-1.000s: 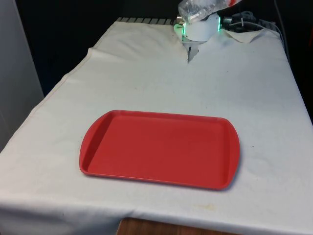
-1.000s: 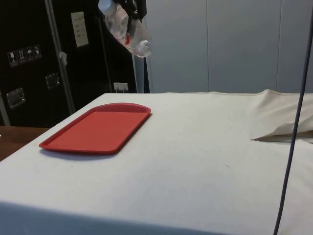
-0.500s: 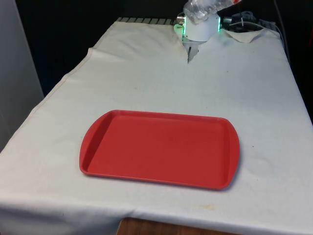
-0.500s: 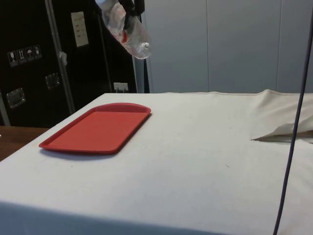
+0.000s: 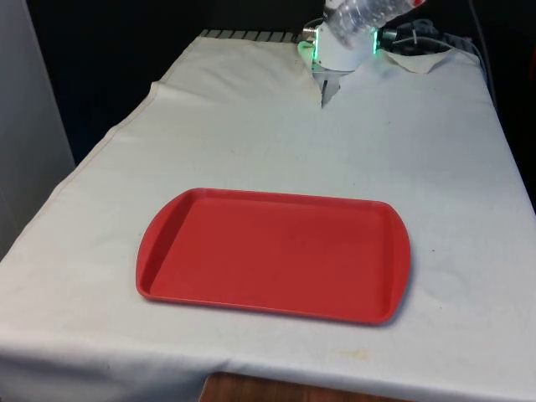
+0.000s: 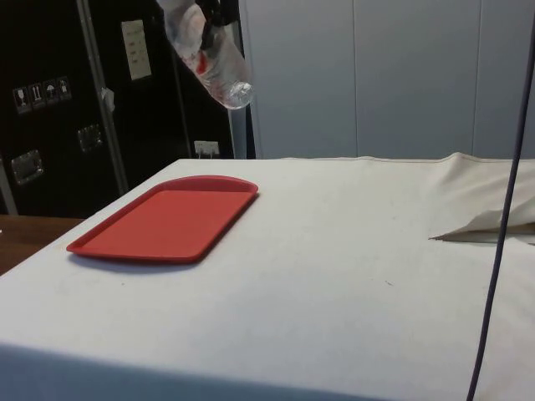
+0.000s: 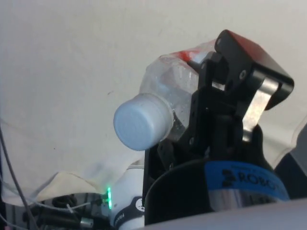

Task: Place the bottle upright on the tray.

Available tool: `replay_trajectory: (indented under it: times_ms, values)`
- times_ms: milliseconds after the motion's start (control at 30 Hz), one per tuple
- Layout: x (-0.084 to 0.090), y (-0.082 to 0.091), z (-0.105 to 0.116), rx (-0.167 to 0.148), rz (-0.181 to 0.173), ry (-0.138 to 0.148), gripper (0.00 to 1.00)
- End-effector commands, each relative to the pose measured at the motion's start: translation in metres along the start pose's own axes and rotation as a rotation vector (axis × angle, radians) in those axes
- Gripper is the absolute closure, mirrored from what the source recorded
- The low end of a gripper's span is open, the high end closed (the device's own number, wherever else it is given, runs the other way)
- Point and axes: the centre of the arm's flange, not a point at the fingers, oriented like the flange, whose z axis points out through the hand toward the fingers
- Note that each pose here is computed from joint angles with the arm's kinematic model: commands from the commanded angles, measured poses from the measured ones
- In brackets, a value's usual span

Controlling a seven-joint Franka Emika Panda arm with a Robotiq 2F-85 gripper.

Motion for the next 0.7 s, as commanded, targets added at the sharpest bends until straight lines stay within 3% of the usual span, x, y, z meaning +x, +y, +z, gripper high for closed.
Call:
replay_trajectory:
  times_ms: [0,100,133,200,367,400,500,667]
  values:
    - [-0.001,0.0,-0.001,-0.01,0.006,0.018,0.67]
    - [-0.002,0.001,-0.002,-0.011,0.017,0.039,0.67]
    - [-0.001,0.001,0.0,-0.001,0.012,0.022,0.67]
    - [-0.001,0.003,-0.002,-0.012,0.027,0.06,0.67]
    - [-0.001,0.006,-0.001,-0.019,0.048,0.099,0.67]
    - [-0.001,0.005,-0.001,-0.009,0.043,0.083,0.67]
    - [-0.002,0.008,-0.001,-0.026,0.063,0.128,0.67]
    - [-0.001,0.011,0.0,-0.036,0.084,0.17,0.67]
